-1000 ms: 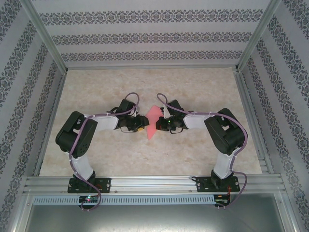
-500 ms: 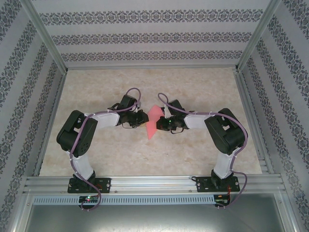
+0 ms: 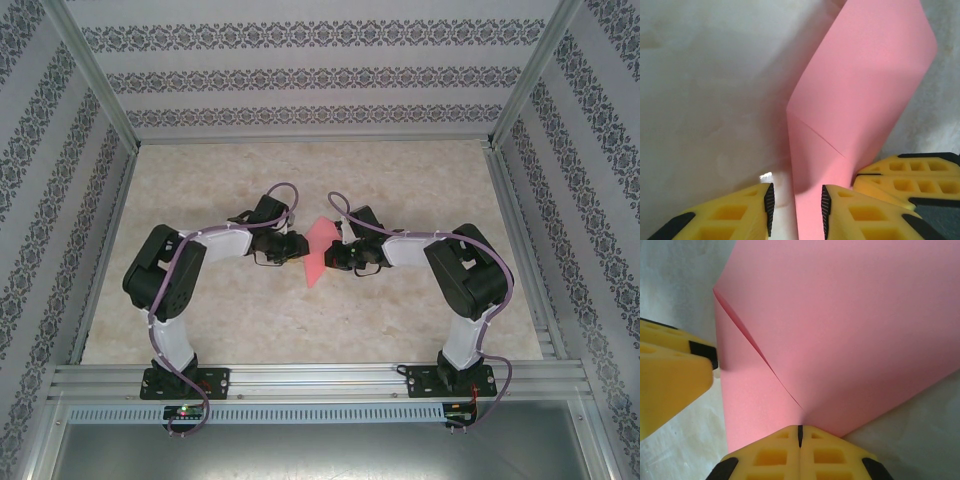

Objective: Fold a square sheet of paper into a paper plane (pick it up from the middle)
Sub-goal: Fold the wing for the fifth time at the center of the table.

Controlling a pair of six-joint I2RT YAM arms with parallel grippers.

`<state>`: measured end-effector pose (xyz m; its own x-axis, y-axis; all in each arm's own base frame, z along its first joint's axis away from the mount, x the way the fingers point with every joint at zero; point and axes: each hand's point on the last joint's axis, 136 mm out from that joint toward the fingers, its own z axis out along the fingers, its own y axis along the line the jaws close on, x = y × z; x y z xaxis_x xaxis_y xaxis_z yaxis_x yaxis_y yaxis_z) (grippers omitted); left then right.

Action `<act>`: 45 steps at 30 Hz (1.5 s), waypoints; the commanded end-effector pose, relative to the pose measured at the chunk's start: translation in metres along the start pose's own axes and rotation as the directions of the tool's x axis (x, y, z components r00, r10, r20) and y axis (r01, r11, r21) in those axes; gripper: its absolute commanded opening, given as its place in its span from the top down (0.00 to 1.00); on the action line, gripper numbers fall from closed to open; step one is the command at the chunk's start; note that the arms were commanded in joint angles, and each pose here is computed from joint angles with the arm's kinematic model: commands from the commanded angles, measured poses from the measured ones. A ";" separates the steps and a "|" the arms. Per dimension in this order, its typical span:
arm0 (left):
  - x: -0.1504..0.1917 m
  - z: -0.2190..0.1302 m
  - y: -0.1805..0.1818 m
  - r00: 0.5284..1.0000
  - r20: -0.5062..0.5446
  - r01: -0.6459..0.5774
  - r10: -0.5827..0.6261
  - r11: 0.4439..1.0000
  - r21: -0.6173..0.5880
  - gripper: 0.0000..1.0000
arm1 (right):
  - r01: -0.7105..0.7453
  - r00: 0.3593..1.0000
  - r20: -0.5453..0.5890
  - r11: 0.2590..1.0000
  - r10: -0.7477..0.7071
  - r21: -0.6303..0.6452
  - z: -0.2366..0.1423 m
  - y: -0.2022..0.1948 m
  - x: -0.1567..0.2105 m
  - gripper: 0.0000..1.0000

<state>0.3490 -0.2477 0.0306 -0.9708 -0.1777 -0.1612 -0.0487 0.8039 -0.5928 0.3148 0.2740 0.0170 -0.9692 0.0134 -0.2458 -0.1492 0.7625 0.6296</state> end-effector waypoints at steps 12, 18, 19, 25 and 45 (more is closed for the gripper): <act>-0.002 0.004 -0.016 0.998 -0.014 -0.055 0.056 0.998 0.035 0.81 | -0.037 0.999 -0.033 0.997 0.039 0.073 0.000 -0.025 0.015 0.98; 0.002 0.001 -0.011 0.997 -0.023 -0.073 0.074 0.997 0.006 0.84 | -0.037 0.999 -0.031 0.996 0.040 0.077 0.000 -0.026 0.015 0.98; 0.002 -0.001 -0.010 0.997 -0.024 -0.079 0.079 0.997 -0.001 0.84 | -0.039 0.999 -0.031 0.996 0.041 0.078 0.000 -0.027 0.015 0.98; 0.007 -0.003 -0.013 0.993 -0.042 -0.116 0.115 0.993 -0.020 0.85 | -0.040 0.999 -0.026 0.996 0.042 0.074 0.001 -0.026 0.014 0.98; 0.021 0.009 -0.038 0.976 -0.113 -0.184 0.186 0.982 0.034 0.87 | -0.045 0.999 -0.021 0.996 0.046 0.072 0.000 -0.026 0.015 0.98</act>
<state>0.3386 -0.2758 0.0417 -0.9820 -0.0129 -0.1884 0.0994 0.8128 -0.5740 0.3152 0.2726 0.0168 -0.9685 0.0202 -0.2481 -0.1473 0.7570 0.6366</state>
